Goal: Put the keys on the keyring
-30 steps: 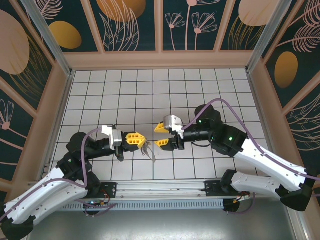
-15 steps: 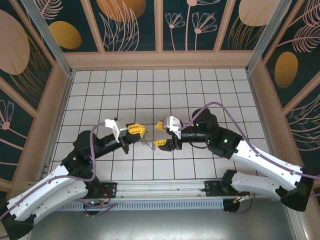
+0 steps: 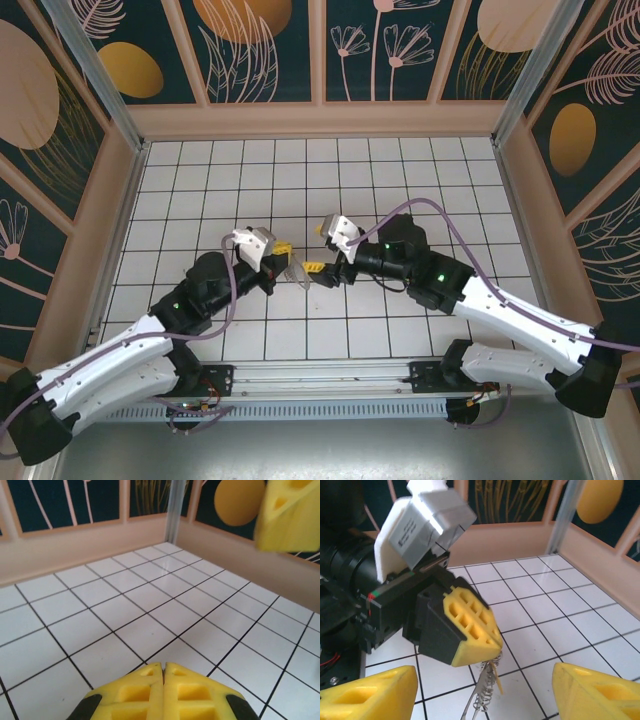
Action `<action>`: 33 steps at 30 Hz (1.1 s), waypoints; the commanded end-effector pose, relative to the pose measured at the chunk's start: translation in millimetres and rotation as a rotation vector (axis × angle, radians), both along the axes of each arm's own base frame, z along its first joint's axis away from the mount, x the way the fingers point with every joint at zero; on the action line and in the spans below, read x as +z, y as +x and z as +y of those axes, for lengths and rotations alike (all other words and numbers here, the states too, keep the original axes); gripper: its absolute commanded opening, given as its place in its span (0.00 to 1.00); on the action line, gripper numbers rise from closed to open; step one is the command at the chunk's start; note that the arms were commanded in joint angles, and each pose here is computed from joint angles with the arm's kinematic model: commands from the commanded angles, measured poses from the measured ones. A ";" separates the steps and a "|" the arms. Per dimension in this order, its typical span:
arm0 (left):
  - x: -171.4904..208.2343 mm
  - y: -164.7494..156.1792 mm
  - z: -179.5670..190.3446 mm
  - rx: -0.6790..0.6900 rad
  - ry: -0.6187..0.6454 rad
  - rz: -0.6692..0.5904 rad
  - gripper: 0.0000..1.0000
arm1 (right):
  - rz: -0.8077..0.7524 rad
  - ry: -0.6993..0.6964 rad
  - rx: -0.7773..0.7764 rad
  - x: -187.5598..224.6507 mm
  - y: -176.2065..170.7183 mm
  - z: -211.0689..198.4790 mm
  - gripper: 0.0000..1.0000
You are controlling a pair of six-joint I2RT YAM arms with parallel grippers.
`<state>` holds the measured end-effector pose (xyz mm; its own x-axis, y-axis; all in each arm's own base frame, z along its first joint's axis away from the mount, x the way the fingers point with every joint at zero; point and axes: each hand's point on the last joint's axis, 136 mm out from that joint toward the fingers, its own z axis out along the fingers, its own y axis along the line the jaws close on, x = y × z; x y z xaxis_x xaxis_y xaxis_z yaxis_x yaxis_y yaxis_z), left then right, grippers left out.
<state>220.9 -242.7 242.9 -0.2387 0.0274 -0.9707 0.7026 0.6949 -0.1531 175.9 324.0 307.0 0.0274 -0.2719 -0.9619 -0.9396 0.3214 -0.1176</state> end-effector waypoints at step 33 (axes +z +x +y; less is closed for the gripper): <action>-151.6 150.2 -88.2 0.089 0.089 0.298 0.18 | 0.053 0.199 -0.443 16.7 77.8 -109.5 0.99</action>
<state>358.8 -321.9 70.5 -0.5462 0.1348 -0.8267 0.5660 0.7870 -0.2456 253.6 220.7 312.4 -0.1316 -0.0967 -0.9866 -0.7224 0.6908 0.0286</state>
